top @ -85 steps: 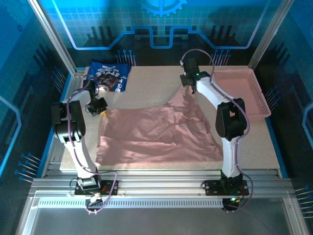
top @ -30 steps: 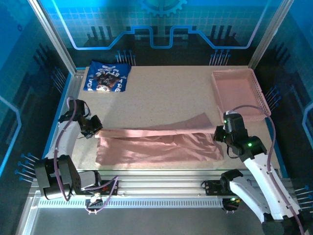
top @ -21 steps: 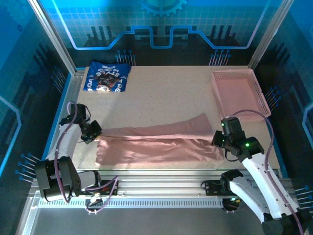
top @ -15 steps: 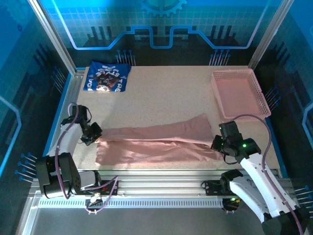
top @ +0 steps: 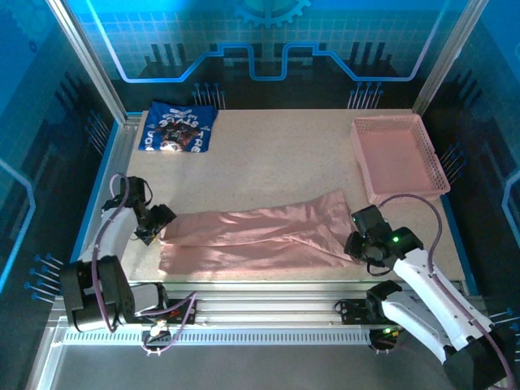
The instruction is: Fold and stack the t-shirts
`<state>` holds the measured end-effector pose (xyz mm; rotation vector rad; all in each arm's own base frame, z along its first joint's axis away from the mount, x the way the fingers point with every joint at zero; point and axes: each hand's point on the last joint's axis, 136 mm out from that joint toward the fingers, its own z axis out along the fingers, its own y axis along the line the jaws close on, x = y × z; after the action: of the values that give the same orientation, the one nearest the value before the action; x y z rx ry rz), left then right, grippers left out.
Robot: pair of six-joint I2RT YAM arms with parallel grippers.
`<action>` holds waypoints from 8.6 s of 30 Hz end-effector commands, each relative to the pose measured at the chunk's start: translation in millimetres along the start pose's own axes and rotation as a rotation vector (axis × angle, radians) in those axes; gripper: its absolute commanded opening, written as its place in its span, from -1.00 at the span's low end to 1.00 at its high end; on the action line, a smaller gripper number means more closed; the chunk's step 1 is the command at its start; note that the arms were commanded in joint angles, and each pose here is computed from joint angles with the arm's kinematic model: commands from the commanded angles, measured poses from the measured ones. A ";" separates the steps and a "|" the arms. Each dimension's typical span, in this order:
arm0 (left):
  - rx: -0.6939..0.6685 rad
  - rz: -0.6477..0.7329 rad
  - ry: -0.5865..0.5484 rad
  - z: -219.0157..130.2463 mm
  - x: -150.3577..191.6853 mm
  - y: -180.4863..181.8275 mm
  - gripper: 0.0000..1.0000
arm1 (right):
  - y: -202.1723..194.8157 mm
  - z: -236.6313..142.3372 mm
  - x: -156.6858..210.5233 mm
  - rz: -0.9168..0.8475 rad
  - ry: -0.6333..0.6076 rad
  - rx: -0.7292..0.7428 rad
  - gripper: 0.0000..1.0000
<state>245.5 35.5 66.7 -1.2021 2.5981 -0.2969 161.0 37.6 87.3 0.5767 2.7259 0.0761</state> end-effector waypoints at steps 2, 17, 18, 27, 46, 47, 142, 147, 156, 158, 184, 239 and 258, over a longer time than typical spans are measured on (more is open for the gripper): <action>0.174 0.054 -0.123 -45.9 -23.4 -57.9 0.52 | 43.5 -22.4 -39.3 -0.069 -0.139 -0.165 0.32; 0.479 0.564 -0.046 -60.1 77.4 -184.8 0.63 | 115.7 51.0 -44.6 -0.438 0.074 -0.256 0.17; 0.482 0.588 -0.054 -63.7 81.3 -185.3 0.66 | 117.2 54.8 -45.7 -0.440 0.076 -0.261 0.17; 0.474 0.718 -0.134 -99.8 94.8 -178.0 0.81 | 125.0 79.8 -42.3 -0.471 0.160 -0.261 0.03; 0.422 0.750 -0.221 -120.2 82.8 -162.8 0.83 | 138.6 31.0 -2.7 -0.580 0.201 -0.365 -0.83; 0.422 0.749 -0.218 -118.4 83.2 -162.8 0.83 | 140.9 28.2 3.1 -0.587 0.205 -0.378 -0.84; -0.011 0.044 0.259 57.5 76.8 -57.0 0.53 | 374.0 21.6 -324.4 -0.201 -0.150 -0.696 0.35; -0.002 0.039 0.306 63.6 106.4 -56.5 0.53 | 347.8 20.1 -253.3 -0.306 -0.020 -0.587 0.32; 0.064 0.026 0.390 74.9 169.5 -103.8 0.55 | 273.9 52.3 -189.7 -0.202 0.097 -0.479 0.32; 0.085 0.039 0.414 75.6 186.9 -123.1 0.55 | 259.7 50.7 -190.2 -0.186 0.091 -0.466 0.32; 0.063 0.067 0.366 -6.2 226.7 -94.8 0.78 | 156.2 -10.2 -3.6 -0.268 0.392 -0.569 0.34; 0.276 0.391 0.427 27.3 241.7 -87.9 -1.00 | 193.7 40.5 112.9 -0.474 0.703 -0.375 -1.00; 0.261 0.360 0.422 -5.3 237.5 -87.6 -1.00 | 164.1 4.4 130.0 -0.531 0.745 -0.338 -1.00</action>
<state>152.5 -196.6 44.0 -0.5923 2.9509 -0.8334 115.2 240.3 44.4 -0.3261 3.3496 0.7399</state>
